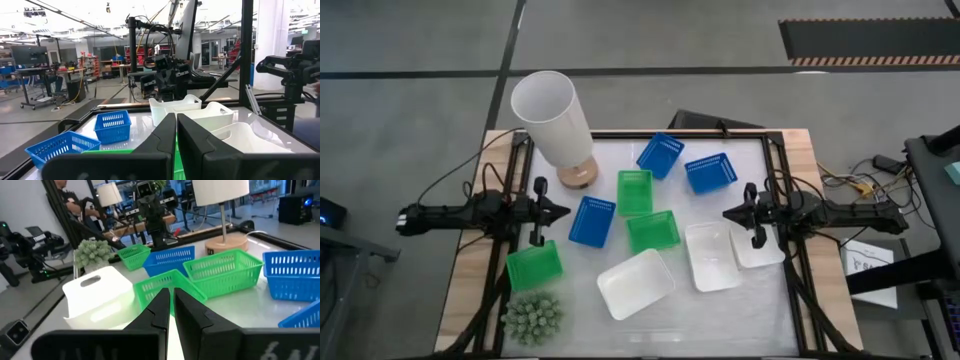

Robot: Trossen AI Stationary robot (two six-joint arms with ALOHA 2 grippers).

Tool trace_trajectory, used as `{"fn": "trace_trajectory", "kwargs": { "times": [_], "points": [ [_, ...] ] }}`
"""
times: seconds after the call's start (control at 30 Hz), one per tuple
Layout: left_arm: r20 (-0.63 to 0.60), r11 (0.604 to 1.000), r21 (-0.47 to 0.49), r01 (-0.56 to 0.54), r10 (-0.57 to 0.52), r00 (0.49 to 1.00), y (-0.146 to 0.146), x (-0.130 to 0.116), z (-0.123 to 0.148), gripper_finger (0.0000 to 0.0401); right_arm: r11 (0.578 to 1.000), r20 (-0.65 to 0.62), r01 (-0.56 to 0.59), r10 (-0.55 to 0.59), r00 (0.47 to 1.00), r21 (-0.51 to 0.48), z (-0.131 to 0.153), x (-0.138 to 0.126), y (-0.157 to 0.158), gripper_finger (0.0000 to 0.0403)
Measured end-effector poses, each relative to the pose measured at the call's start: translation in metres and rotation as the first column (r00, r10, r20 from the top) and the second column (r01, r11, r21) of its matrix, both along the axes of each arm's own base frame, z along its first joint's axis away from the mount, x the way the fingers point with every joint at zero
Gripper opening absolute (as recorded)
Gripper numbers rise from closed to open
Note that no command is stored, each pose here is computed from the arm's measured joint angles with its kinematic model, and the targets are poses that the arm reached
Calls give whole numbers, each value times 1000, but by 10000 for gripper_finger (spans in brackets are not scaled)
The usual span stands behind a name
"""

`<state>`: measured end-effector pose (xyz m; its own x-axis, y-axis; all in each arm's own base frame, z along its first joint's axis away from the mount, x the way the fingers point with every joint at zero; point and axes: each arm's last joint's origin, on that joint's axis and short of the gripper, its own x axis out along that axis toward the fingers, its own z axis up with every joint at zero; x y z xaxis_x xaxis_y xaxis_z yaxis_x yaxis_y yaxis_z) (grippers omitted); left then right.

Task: Stack baskets by color
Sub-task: Stack the top green bin on top of the bottom right green bin

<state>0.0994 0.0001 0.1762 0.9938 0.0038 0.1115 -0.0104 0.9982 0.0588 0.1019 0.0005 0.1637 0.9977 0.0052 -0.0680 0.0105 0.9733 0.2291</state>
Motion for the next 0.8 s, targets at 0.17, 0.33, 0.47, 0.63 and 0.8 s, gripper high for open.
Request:
{"fn": "trace_trajectory", "kwargs": {
  "times": [0.17, 0.33, 0.47, 0.63, 0.8],
  "points": [
    [0, 1000, 0, 0, 0, 1000, 0, 0, 0, 0, 997, 1, -4, 4, 1000, -72, 0, 0, 0, 18],
    [0, 1000, 0, 0, 0, 1000, 0, 0, 0, 0, 997, 1, -4, 4, 1000, -71, 1, 0, 0, 18],
    [0, 1000, 0, 0, 0, 1000, 0, 0, 0, 0, 999, 4, -1, 2, 1000, -41, 1, 0, 0, 18],
    [14, 1000, 9, -1, 0, 1000, 0, 0, 1, 0, 1000, 43, 0, 0, 999, -22, 5, 0, 0, 18],
    [177, 1000, -1, 1, 0, 984, 0, -3, 17, 0, 1000, 61, 1, 0, 998, -22, 7, 0, 0, 18]
  ]
}}
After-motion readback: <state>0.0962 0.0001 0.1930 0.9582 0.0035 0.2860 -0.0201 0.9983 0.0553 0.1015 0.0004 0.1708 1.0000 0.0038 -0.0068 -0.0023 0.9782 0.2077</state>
